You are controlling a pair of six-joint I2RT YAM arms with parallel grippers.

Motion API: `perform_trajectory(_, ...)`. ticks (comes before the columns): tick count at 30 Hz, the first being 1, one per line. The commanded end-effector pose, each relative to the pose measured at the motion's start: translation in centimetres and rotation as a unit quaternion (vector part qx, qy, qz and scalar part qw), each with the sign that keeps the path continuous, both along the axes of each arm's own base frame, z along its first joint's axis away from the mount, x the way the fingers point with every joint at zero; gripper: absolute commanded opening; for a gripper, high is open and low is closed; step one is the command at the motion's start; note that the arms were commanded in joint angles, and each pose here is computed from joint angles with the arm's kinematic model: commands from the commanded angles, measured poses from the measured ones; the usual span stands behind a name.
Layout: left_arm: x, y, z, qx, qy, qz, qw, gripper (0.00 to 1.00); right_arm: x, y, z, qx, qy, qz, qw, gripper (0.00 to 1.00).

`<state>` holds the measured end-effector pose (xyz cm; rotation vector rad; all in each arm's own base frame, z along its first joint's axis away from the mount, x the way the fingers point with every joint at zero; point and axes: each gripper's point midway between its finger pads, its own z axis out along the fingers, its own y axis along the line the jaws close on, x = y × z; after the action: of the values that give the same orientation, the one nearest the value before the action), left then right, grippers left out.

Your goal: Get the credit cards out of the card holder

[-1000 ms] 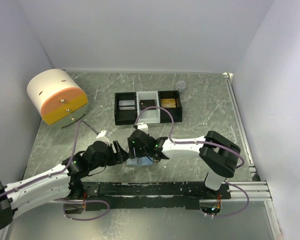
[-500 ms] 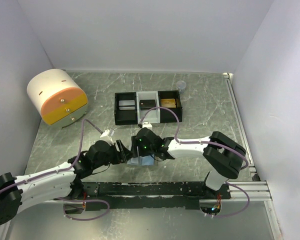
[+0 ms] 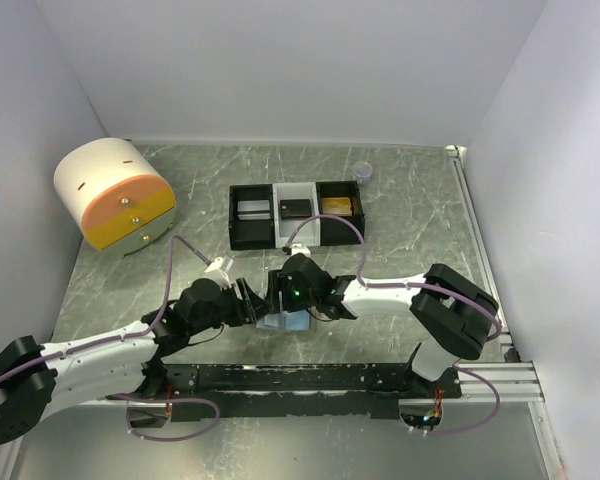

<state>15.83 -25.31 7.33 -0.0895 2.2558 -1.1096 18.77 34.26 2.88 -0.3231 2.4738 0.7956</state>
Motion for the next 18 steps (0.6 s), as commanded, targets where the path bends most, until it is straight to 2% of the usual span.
perform_trajectory(1, -2.1, -2.1, 0.7, -0.026, -0.001, -0.079, 0.997, 0.68, -2.4, 0.2, -1.3, 0.01, 0.056, 0.009, 0.998, 0.62)
perform_trajectory(18, -2.5, -2.4, -0.9, -0.007, 0.029, -0.091, 0.995, 0.64, -2.1, 0.2, -1.3, 0.01, 0.057, 0.009, 0.998, 0.63)
